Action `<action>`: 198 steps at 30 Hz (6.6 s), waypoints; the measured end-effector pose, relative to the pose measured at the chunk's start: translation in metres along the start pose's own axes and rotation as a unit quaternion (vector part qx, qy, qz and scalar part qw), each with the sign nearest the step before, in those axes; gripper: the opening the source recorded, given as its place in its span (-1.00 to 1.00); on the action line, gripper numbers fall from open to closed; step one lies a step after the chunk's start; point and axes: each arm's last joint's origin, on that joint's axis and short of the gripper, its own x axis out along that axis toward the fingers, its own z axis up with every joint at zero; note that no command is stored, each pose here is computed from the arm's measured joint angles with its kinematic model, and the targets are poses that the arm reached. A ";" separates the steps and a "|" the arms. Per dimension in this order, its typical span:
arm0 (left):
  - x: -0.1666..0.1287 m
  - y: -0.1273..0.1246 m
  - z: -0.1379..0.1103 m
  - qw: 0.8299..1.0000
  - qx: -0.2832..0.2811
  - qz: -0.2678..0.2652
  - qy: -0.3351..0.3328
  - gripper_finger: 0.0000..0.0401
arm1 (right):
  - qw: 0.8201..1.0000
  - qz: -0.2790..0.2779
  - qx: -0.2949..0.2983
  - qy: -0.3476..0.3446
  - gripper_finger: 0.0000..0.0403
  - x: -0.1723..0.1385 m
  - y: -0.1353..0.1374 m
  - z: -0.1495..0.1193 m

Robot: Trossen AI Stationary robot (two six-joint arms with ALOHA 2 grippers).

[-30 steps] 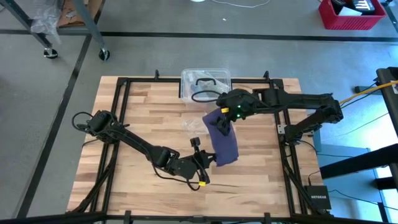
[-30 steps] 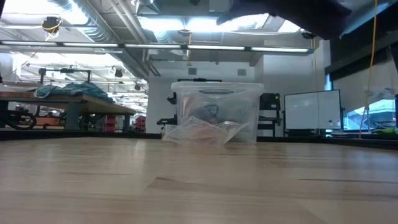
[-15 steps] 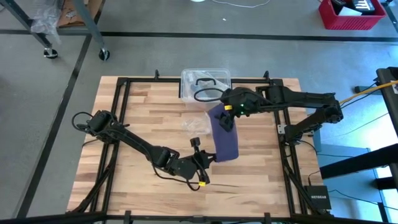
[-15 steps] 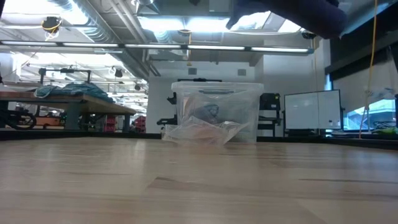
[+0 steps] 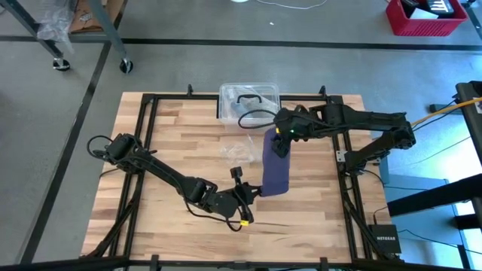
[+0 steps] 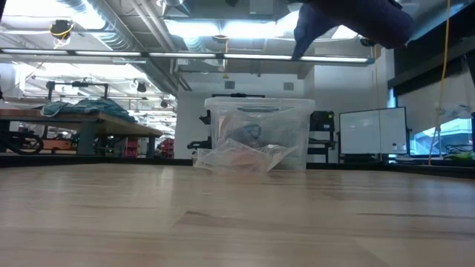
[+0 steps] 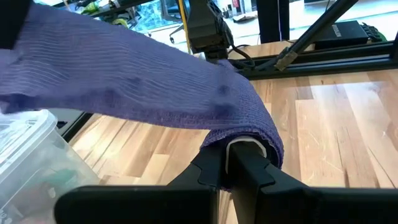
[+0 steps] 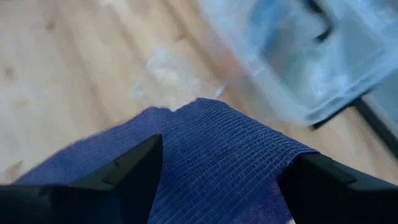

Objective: Roll bandage
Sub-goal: Roll the blue bandage

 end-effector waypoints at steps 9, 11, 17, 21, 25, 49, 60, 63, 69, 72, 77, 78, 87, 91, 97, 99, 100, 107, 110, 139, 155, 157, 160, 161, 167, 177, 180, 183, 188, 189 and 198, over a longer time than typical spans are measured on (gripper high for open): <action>0.000 0.000 0.001 1.000 -0.003 0.000 -0.003 -0.95 | 0.997 -0.066 -0.042 -0.012 0.44 0.003 -0.004 -0.002; -0.001 0.000 0.001 1.000 -0.003 0.000 -0.003 -0.95 | 0.989 -0.127 -0.073 -0.029 0.44 0.004 -0.008 -0.003; -0.001 0.000 0.002 1.000 0.005 0.001 -0.007 -0.95 | 0.980 -0.156 -0.123 -0.019 0.44 0.018 -0.008 -0.010; 0.001 0.001 0.002 1.000 0.012 -0.011 -0.005 -0.95 | 0.978 -0.131 -0.162 -0.003 0.44 0.022 -0.006 -0.012; 0.000 -0.003 0.002 0.998 0.018 -0.063 -0.006 -0.95 | 0.974 -0.093 -0.207 0.016 0.44 0.022 -0.004 -0.013; -0.064 0.024 0.059 0.992 -0.031 -0.085 -0.089 -0.95 | 0.966 0.125 -0.204 -0.096 0.44 -0.055 0.000 -0.122; -0.060 0.052 0.071 0.973 -0.057 -0.203 -0.090 -0.95 | 0.971 0.089 -0.216 -0.054 0.44 -0.036 -0.010 -0.145; -0.062 0.049 0.067 0.975 -0.049 -0.204 -0.072 -0.95 | 0.972 0.095 -0.207 -0.064 0.44 -0.040 -0.013 -0.145; -0.067 0.043 0.065 0.974 -0.053 -0.210 -0.063 -0.95 | 0.961 0.108 -0.232 -0.109 0.44 -0.042 -0.008 -0.138; -0.070 0.040 0.056 0.975 -0.057 -0.213 -0.017 -0.95 | 0.958 0.077 -0.240 -0.138 0.44 -0.043 -0.009 -0.136; -0.070 0.052 0.047 0.988 -0.083 -0.126 0.037 -0.95 | 0.959 -0.030 -0.221 -0.173 0.44 -0.042 -0.017 -0.134; -0.070 0.056 0.046 0.989 -0.092 -0.109 0.047 -0.95 | 0.960 -0.044 -0.215 -0.173 0.44 -0.041 -0.017 -0.135; -0.063 0.082 0.006 0.959 -0.155 -0.008 0.235 -0.95 | 0.968 0.086 -0.236 -0.027 0.44 -0.036 -0.015 -0.150; -0.060 0.077 0.006 0.961 -0.141 -0.038 0.234 -0.95 | 0.964 0.122 -0.224 -0.078 0.44 -0.038 -0.006 -0.141; -0.055 0.065 0.030 0.970 -0.090 -0.181 0.136 -0.95 | 0.940 0.107 -0.259 -0.192 0.44 -0.014 0.008 -0.144; -0.055 0.062 0.037 0.969 -0.072 -0.214 0.101 -0.95 | 0.938 0.119 -0.247 -0.211 0.44 -0.002 0.012 -0.150; -0.055 0.061 0.040 0.966 -0.062 -0.235 0.085 -0.95 | 0.939 0.132 -0.237 -0.213 0.44 0.003 0.014 -0.154; -0.057 0.058 0.047 0.962 -0.048 -0.263 0.045 -0.95 | 0.936 0.274 -0.180 -0.130 0.44 0.000 0.031 -0.191; -0.055 0.059 0.053 0.964 -0.039 -0.264 0.005 -0.95 | 0.925 0.313 -0.160 -0.142 0.44 -0.011 0.040 -0.198; -0.042 0.082 0.061 0.983 -0.116 -0.046 -0.137 -0.95 | 0.919 0.106 -0.147 -0.350 0.44 -0.010 0.056 -0.182; -0.050 0.071 0.060 0.985 -0.089 -0.061 -0.132 -0.95 | 0.925 0.084 -0.140 -0.342 -0.17 0.001 0.049 -0.169; -0.050 0.071 0.060 0.986 -0.082 -0.062 -0.133 -0.95 | 0.925 0.078 -0.151 -0.340 -0.21 0.002 0.049 -0.170; -0.051 0.070 0.060 0.986 -0.080 -0.063 -0.134 -0.95 | 0.925 0.077 -0.156 -0.337 -0.25 0.002 0.048 -0.171; -0.051 0.070 0.060 0.985 -0.081 -0.063 -0.136 -0.95 | 0.925 0.083 -0.157 -0.335 -0.25 0.002 0.048 -0.171; -0.049 0.071 0.060 0.986 -0.082 -0.061 -0.131 -0.95 | 0.924 0.077 -0.182 -0.328 -0.51 0.006 0.052 -0.173; -0.082 0.075 0.063 0.991 -0.060 -0.069 -0.097 -0.95 | 0.912 0.037 -0.214 -0.347 -0.97 -0.024 0.052 -0.171; -0.092 0.071 0.065 0.991 -0.052 -0.066 -0.105 -0.95 | 0.910 0.040 -0.218 -0.350 -0.96 -0.027 0.053 -0.173; -0.096 0.066 0.067 0.990 -0.050 -0.054 -0.119 -0.95 | 0.910 0.051 -0.219 -0.347 -0.98 -0.027 0.054 -0.173; -0.083 0.066 0.070 0.985 -0.083 -0.036 -0.145 -0.95 | 0.916 0.103 -0.199 -0.332 -0.89 -0.023 0.064 -0.175; -0.078 0.065 0.069 0.985 -0.087 -0.033 -0.147 -0.95 | 0.917 0.108 -0.195 -0.332 -0.85 -0.022 0.067 -0.175; -0.059 0.067 0.067 0.967 -0.118 -0.158 -0.158 -0.95 | 0.920 0.099 -0.204 -0.319 -0.23 -0.008 0.078 -0.175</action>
